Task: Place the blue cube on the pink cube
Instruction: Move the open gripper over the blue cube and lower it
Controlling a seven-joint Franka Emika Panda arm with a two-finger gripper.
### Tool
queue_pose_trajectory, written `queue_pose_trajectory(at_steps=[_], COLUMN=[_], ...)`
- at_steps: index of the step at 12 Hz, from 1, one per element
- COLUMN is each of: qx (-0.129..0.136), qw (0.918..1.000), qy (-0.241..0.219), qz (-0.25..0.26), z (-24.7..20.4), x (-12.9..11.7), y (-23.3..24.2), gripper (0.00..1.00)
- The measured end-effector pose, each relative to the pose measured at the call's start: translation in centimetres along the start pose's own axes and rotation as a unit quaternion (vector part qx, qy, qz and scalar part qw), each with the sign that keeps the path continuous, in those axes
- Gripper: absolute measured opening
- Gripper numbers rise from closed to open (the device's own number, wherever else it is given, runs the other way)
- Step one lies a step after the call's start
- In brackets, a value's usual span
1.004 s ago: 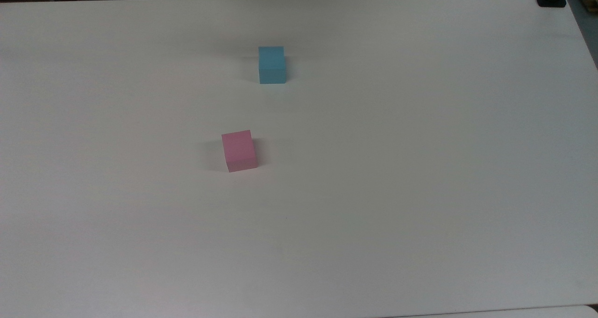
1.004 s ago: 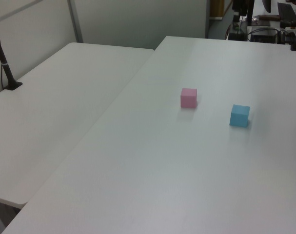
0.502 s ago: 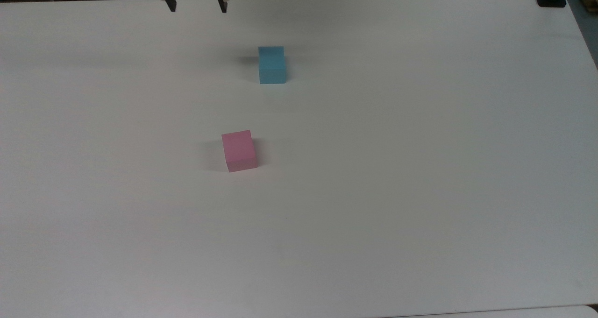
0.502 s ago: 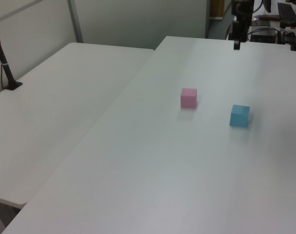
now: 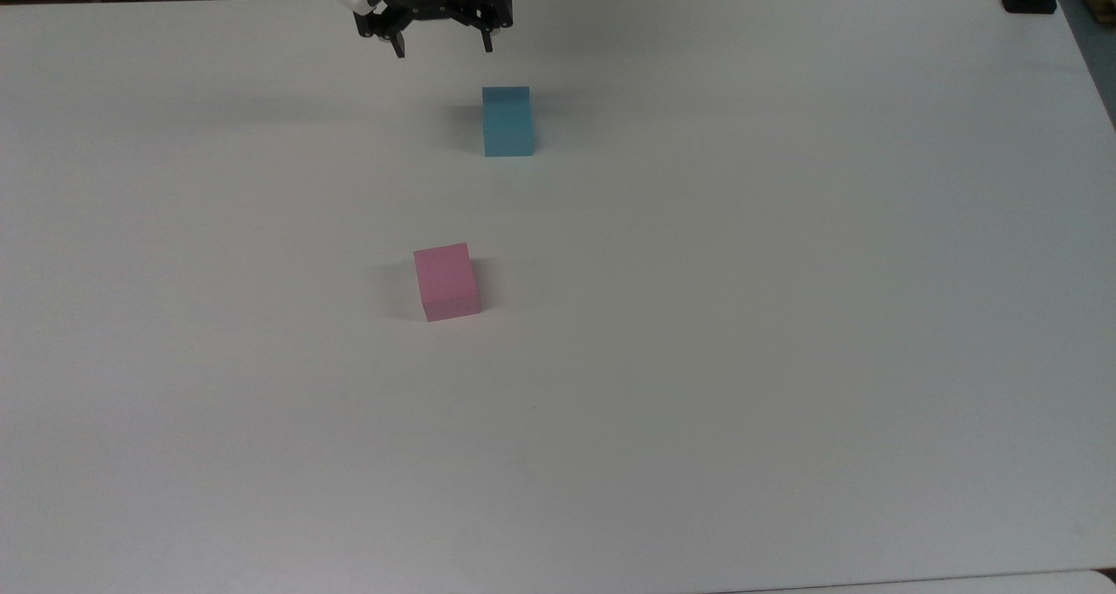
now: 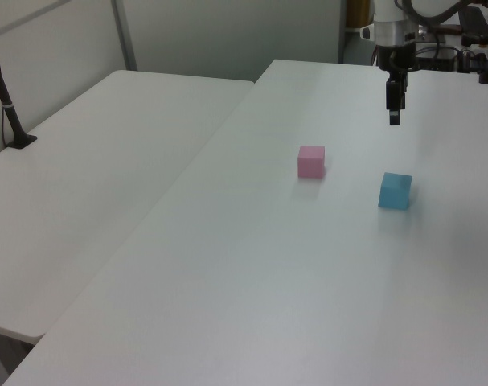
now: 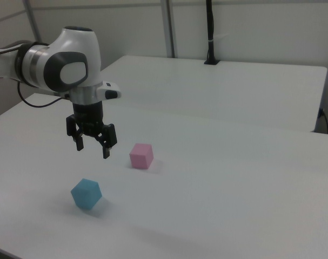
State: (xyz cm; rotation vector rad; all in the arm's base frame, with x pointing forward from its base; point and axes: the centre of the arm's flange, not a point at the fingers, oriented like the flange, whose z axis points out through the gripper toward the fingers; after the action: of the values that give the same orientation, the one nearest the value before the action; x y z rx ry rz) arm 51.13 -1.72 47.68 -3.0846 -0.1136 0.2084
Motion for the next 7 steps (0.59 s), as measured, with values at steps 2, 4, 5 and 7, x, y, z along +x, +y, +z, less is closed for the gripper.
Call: queue_pose_trajectory(at_steps=[2,4,5,7], qx=[0.000,-0.001,-0.003,-0.012], qw=[1.0000,0.9999,0.9996,0.9994], qy=[0.002,0.005,0.010,0.016], qz=[-0.003,-0.016,-0.025,-0.028], z=[-0.2,-0.1,0.7,3.8], x=[-0.5,-0.9,-0.9,-0.9], y=[-0.3,-1.8,-2.8,-4.7], gripper=[1.00,1.00,1.00,1.00])
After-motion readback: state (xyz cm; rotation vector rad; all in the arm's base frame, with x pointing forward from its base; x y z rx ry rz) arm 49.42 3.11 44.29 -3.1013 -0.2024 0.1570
